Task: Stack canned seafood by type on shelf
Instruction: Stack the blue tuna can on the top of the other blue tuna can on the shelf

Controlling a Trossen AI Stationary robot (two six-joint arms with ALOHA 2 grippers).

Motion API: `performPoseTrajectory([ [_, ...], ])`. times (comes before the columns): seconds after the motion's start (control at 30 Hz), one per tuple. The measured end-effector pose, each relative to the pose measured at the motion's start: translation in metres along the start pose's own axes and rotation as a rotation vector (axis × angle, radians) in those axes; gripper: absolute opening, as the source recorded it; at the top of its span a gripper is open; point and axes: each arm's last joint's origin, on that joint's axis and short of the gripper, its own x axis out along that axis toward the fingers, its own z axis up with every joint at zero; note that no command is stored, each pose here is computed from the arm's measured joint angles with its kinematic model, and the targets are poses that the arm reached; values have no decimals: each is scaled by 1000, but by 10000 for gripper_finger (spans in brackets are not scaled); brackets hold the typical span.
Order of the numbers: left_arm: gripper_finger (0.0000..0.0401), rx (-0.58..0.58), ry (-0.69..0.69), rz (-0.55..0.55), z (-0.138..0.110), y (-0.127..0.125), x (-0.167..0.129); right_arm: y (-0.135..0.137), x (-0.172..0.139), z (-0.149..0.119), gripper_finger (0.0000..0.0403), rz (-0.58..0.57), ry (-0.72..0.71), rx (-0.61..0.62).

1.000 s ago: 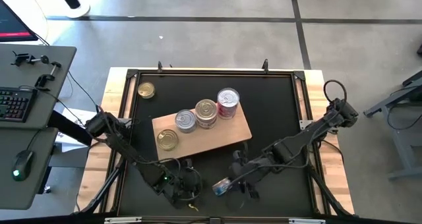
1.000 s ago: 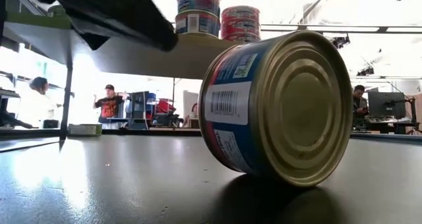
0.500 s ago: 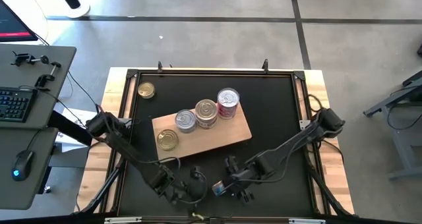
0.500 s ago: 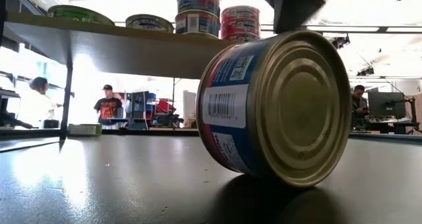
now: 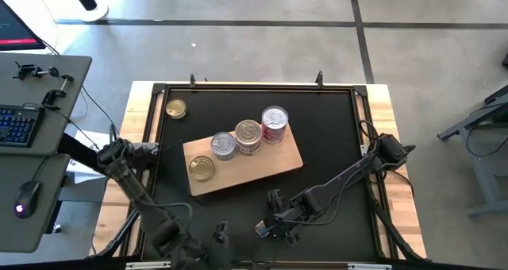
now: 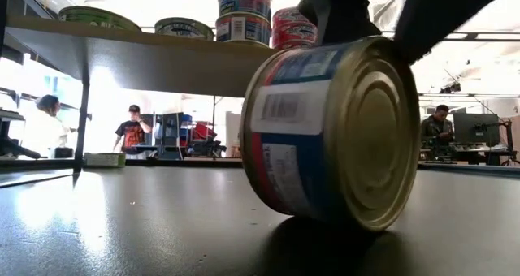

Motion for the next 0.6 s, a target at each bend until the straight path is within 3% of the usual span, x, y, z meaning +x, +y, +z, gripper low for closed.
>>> performPoseTrajectory([
  [0.27, 0, -48, -44, -38, 2, -33, -34, 1, 3, 0, 291, 19, -2, -120],
  [0.6, 0, -59, -235, 36, 20, -44, -92, -5, 25, 0, 290, 12, -14, -88],
])
